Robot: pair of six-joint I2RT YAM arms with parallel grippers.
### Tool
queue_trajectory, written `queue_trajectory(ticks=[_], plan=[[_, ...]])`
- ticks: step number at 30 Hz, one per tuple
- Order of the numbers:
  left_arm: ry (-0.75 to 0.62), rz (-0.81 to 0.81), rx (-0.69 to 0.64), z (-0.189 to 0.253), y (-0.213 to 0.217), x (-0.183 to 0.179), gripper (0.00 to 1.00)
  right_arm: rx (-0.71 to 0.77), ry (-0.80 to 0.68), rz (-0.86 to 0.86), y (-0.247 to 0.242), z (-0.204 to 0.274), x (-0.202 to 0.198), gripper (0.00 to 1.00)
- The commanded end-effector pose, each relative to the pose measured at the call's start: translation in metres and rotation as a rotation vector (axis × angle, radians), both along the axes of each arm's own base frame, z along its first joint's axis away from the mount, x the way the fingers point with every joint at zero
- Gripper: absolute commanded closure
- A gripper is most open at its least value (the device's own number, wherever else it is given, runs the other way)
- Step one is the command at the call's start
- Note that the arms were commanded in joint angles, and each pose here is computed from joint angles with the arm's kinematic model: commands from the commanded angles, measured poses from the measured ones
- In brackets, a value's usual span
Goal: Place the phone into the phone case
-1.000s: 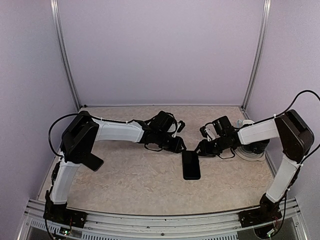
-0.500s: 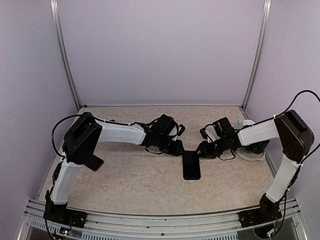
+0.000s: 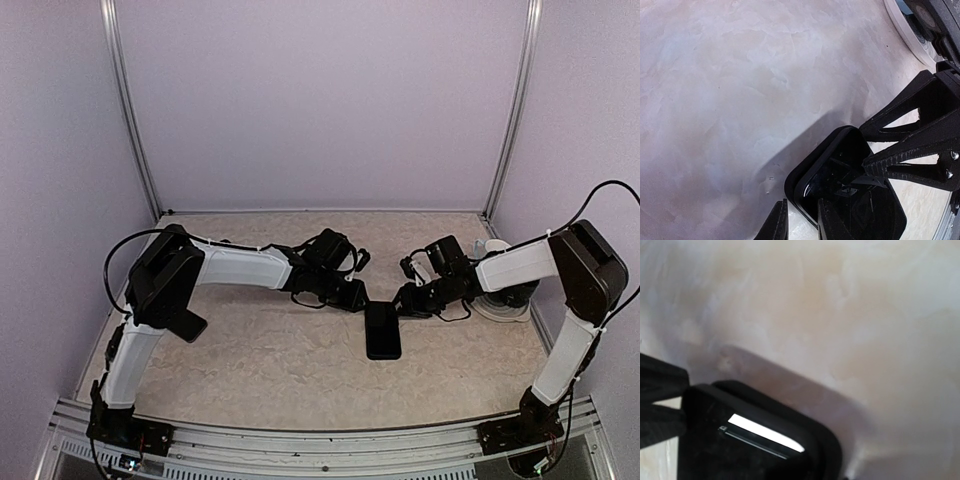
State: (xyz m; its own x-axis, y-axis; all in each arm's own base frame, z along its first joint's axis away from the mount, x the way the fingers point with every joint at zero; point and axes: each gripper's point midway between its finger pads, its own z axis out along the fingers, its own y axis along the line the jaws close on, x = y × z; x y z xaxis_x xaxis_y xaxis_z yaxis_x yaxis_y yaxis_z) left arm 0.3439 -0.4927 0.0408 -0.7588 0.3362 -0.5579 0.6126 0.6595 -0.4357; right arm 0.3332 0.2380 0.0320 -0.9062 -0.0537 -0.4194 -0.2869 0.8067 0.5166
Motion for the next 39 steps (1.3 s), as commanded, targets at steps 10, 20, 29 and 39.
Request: queue_trajectory(ticks=[10, 20, 29, 39], plan=[[0.068, -0.039, 0.063, -0.036, -0.008, -0.022, 0.91, 0.0, -0.007, -0.008, -0.003, 0.002, -0.001, 0.64], [0.143, -0.173, 0.148, -0.057, -0.018, -0.056, 0.92, -0.029, -0.028, -0.026, -0.009, 0.007, 0.002, 0.64], [0.123, -0.196, 0.191, -0.054, -0.015, -0.065, 0.91, -0.084, -0.085, -0.033, -0.014, 0.025, 0.016, 0.6], [0.107, -0.216, 0.229, -0.062, -0.019, -0.07, 0.9, 0.048, -0.094, 0.041, 0.006, 0.039, 0.006, 0.92]])
